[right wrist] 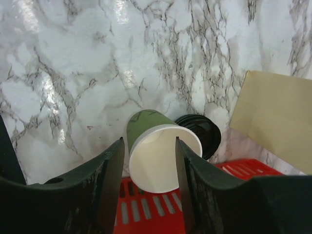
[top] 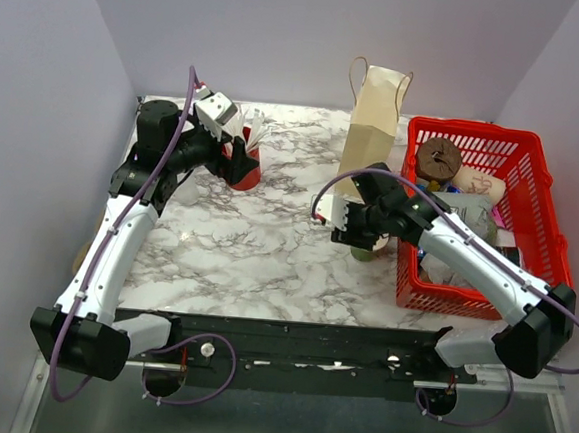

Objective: Pack the takeout coffee

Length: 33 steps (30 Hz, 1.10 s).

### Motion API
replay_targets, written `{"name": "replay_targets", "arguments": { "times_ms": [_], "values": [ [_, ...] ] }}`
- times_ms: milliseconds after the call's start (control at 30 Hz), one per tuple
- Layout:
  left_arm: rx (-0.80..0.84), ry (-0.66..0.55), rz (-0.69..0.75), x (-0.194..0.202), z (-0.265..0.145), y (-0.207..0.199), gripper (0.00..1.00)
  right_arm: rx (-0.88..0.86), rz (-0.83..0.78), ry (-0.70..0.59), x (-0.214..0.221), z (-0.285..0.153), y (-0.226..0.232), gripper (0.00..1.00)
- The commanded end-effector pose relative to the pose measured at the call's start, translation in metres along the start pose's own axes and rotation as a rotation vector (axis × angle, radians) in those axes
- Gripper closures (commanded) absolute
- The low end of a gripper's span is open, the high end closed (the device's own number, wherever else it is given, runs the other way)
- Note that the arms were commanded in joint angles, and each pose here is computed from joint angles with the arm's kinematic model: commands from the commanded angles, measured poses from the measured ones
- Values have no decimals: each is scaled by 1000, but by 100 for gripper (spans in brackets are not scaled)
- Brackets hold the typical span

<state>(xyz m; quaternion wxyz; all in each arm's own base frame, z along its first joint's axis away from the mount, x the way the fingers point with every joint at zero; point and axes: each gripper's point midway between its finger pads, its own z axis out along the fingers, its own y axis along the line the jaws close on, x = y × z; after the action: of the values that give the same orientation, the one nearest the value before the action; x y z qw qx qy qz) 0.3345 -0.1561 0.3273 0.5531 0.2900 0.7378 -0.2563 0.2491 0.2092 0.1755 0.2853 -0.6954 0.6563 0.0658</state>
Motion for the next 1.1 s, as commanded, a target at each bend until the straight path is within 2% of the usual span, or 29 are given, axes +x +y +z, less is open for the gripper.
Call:
{"name": "replay_targets", "arguments": {
  "times_ms": [0, 100, 267, 400, 533, 733, 833, 867, 1000, 1067],
  "values": [
    [22, -35, -15, -10, -5, -8, 1, 142, 190, 52, -10, 1, -18, 46],
    [23, -43, -16, -9, -5, -10, 1, 80, 261, 73, -8, 6, -3, 46],
    [19, -39, -20, -6, -7, -10, 1, 118, 370, 46, -6, -6, 4, 44],
    [13, -34, -19, -4, -6, -8, 1, 155, 434, 59, 12, -20, 17, 44],
    [23, -32, -27, -4, -2, -8, 1, 142, 557, 130, 50, -28, 34, 44],
    [27, -20, -38, -1, 4, -5, 1, 231, 788, 274, 128, -58, 37, 46],
    [32, -19, -51, 1, 7, -4, 2, 255, 776, 260, 139, -63, 39, 46],
    [32, -19, -61, 2, 9, -3, 2, 215, 733, 184, 125, -59, 38, 46],
    [37, -21, -98, 3, 15, -2, 3, 143, 612, 30, 95, -50, 25, 38],
    [46, -21, -99, 3, 15, -3, 3, 105, 549, 18, 87, -43, 16, 36]
  ]
}}
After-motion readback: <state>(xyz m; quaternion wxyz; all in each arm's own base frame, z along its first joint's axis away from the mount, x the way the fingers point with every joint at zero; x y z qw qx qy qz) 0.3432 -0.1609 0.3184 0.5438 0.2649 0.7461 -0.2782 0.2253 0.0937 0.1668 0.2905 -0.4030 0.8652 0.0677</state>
